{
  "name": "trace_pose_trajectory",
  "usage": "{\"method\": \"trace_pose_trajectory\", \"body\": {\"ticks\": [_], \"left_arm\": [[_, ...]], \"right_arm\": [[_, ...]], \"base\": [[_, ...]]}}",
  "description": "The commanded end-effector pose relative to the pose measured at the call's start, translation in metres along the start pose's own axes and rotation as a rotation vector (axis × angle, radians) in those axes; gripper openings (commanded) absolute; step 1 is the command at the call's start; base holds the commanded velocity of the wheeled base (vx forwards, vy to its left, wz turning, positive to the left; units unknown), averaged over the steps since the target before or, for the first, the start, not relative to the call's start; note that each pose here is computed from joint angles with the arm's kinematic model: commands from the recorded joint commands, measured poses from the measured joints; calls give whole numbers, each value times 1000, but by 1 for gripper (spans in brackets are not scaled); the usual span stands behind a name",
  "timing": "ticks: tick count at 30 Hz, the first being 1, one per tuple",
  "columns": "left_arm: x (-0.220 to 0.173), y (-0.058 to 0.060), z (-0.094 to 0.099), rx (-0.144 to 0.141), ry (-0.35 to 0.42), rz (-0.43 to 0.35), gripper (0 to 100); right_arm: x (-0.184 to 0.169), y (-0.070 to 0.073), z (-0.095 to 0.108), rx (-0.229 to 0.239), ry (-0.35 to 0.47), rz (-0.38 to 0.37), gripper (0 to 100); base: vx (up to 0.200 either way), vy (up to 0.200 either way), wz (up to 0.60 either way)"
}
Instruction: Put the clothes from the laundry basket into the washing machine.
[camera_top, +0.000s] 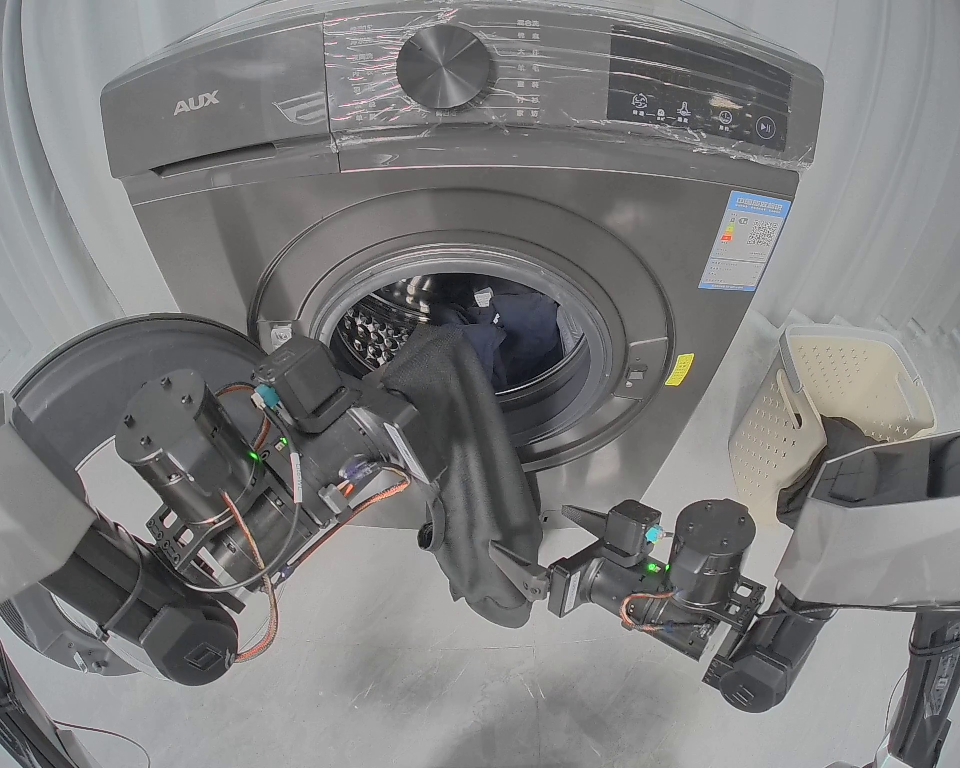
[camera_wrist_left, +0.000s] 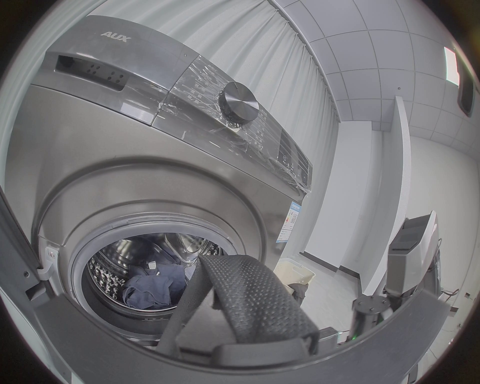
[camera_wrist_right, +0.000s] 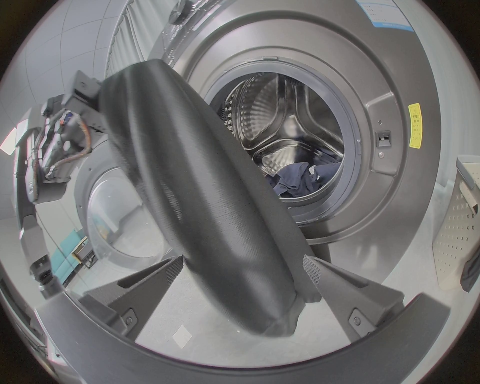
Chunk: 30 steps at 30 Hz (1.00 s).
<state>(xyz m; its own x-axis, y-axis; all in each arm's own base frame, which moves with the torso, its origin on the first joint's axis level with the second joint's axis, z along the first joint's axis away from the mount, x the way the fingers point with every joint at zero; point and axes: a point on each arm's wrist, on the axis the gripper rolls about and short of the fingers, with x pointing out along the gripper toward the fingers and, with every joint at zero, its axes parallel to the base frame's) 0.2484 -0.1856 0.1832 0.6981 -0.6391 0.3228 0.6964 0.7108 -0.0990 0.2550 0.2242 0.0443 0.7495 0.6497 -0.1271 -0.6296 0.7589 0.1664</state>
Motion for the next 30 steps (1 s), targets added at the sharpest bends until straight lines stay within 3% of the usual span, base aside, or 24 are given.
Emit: {"method": "trace_pose_trajectory", "body": {"ticks": [1,6,14,30], "left_arm": [[0,-4,2,-3,-6,-12,0],[1,-7,2,-7,-6,-22,0],[1,-11,4,-9,-13,-33,0],[1,-9,7,-6,-23,-26,0]], "right_arm": [[19,-11,-13,1,5,-23,100],[32,-6,-20,-6,-1,-5,100],[67,-13,-28,-1,-70,-16,100],[85,-9,-42,19,-82,-6,100]], "base": [[0,0,0],[0,0,0],[0,0,0],[0,0,0]]}}
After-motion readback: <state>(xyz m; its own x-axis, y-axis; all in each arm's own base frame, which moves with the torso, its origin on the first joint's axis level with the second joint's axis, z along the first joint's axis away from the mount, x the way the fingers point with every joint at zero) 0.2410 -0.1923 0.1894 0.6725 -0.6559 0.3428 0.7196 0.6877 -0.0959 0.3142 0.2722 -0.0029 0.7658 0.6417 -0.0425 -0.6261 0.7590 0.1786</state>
